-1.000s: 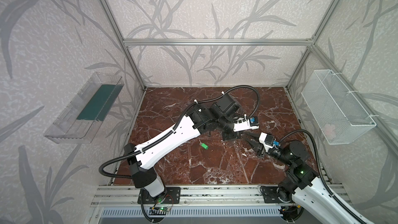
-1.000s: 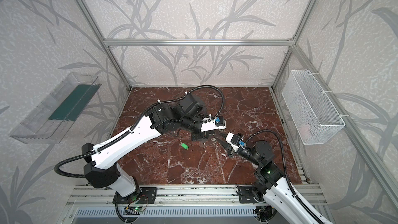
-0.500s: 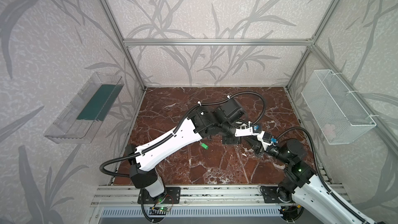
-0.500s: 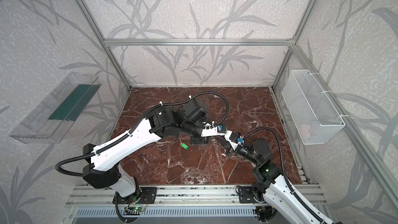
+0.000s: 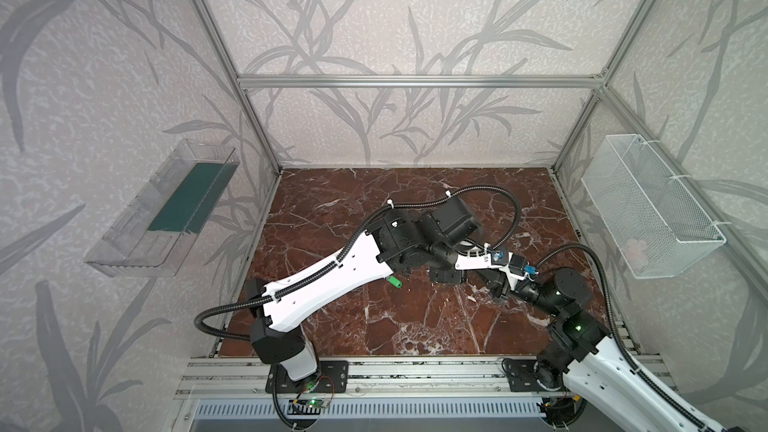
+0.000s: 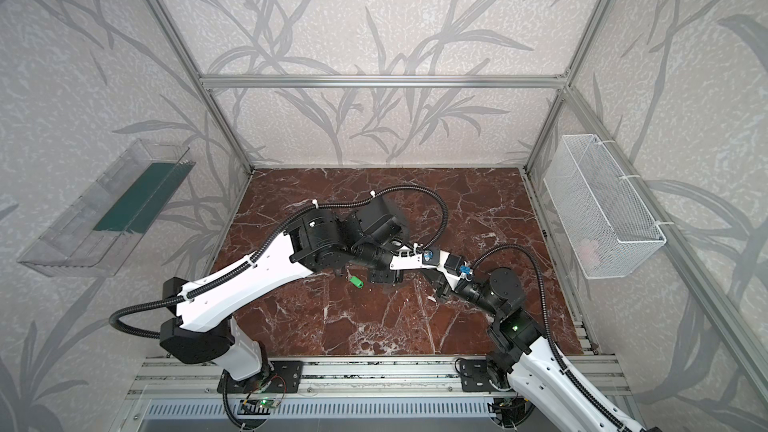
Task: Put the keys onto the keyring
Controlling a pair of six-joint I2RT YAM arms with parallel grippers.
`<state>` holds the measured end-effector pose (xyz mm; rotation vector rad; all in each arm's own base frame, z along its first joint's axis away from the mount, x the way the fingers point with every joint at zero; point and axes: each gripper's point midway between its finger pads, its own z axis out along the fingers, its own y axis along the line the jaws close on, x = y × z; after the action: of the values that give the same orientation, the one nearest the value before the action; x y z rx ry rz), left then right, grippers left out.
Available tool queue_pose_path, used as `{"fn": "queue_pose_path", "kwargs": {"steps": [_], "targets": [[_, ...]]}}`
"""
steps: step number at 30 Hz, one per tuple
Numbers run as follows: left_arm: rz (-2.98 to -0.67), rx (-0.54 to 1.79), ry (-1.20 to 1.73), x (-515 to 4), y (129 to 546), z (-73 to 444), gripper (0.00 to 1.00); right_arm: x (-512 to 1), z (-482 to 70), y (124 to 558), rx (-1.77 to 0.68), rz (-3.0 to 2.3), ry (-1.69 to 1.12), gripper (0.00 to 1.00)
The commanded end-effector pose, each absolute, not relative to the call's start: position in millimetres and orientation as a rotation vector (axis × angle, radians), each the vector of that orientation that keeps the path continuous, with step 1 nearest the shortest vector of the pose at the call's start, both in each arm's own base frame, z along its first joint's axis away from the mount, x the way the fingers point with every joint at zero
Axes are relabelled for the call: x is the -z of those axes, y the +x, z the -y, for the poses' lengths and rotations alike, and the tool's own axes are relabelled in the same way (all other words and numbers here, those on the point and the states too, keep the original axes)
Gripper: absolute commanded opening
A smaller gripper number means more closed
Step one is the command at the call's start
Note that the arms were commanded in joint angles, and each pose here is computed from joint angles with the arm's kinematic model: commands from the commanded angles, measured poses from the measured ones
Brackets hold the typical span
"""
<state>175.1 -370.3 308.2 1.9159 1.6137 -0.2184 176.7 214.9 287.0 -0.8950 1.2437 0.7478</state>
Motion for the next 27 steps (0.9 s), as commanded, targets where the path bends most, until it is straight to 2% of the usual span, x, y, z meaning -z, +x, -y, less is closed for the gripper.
{"fn": "queue_pose_path", "kwargs": {"steps": [1, 17, 27], "targets": [[-1.579, 0.152, 1.889, -320.0, 184.6, 368.6, 0.00, -286.3, -212.2, 175.3, -0.711, -1.256, -0.916, 0.19], [-1.566, 0.171, 1.875, -320.6, 185.4, 377.6, 0.00, -302.3, -223.3, 175.4, -0.811, -1.164, -0.887, 0.19], [-1.552, 0.180, 1.885, -318.8, 184.6, 379.4, 0.00, -305.1, -223.5, 175.0, -0.824, -1.147, -0.875, 0.12]]}}
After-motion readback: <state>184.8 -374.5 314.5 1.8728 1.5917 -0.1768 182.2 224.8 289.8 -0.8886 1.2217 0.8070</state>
